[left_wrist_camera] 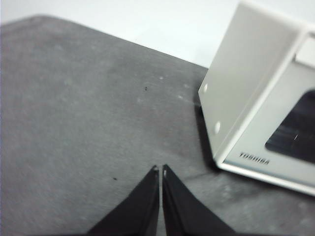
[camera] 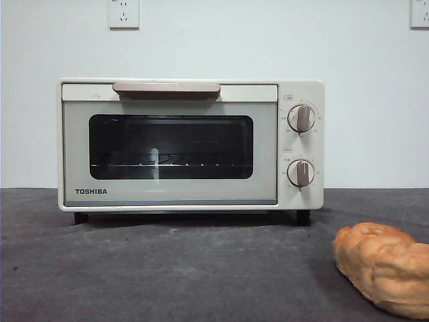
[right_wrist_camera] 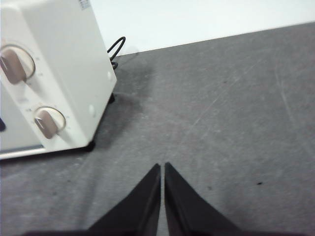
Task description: The left arm flap open the oven, the right arm pick bread and place it into oven, the left arm flap close the oven
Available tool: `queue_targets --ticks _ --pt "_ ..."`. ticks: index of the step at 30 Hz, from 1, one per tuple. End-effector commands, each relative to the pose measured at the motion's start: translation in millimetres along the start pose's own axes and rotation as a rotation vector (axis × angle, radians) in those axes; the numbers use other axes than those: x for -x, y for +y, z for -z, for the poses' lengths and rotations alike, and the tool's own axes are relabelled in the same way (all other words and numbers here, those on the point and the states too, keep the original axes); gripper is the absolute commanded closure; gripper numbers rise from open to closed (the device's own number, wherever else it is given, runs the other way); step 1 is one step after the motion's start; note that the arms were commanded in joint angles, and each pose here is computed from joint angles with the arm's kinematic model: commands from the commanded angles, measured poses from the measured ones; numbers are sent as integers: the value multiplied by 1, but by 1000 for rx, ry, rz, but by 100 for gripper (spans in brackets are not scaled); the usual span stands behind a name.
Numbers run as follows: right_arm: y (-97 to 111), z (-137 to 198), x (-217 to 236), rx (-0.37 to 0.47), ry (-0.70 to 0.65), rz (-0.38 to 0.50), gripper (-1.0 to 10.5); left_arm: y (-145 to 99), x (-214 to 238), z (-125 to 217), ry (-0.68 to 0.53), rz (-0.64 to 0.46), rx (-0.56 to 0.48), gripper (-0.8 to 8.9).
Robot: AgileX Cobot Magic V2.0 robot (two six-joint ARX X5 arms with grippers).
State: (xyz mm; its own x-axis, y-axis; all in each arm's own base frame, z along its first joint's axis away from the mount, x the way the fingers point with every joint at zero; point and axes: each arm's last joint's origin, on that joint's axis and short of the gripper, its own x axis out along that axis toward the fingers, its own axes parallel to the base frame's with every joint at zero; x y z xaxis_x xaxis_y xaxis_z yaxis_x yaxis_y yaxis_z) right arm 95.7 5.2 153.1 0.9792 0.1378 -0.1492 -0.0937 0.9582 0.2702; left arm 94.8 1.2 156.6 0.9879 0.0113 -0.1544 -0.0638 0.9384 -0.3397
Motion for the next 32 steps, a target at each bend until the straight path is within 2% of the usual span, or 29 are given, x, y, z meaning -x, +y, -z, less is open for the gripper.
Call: queue_targets --ticks 1,4,10,15,18,23,27,32 --pt "2 -5 2 -77 -11 -38 939 -2 1 -3 1 19 135 796" --pt "6 -17 6 -94 -46 -46 939 -8 6 -16 -21 71 140 796" --pt "17 -53 21 -80 -152 -64 939 -20 21 -49 -47 86 137 796" --pt "27 -86 33 -64 -157 -56 939 -32 30 -79 -22 103 90 796" --pt "33 -104 36 -27 -104 -47 939 -40 32 -98 28 138 30 796" --pt "43 -133 33 62 63 -103 939 -52 30 -124 171 184 -99 797" --pt "50 -151 26 127 215 -206 939 -60 24 -137 296 260 -173 797" --pt "56 -166 16 144 393 -308 939 -68 16 -147 427 354 -216 797"
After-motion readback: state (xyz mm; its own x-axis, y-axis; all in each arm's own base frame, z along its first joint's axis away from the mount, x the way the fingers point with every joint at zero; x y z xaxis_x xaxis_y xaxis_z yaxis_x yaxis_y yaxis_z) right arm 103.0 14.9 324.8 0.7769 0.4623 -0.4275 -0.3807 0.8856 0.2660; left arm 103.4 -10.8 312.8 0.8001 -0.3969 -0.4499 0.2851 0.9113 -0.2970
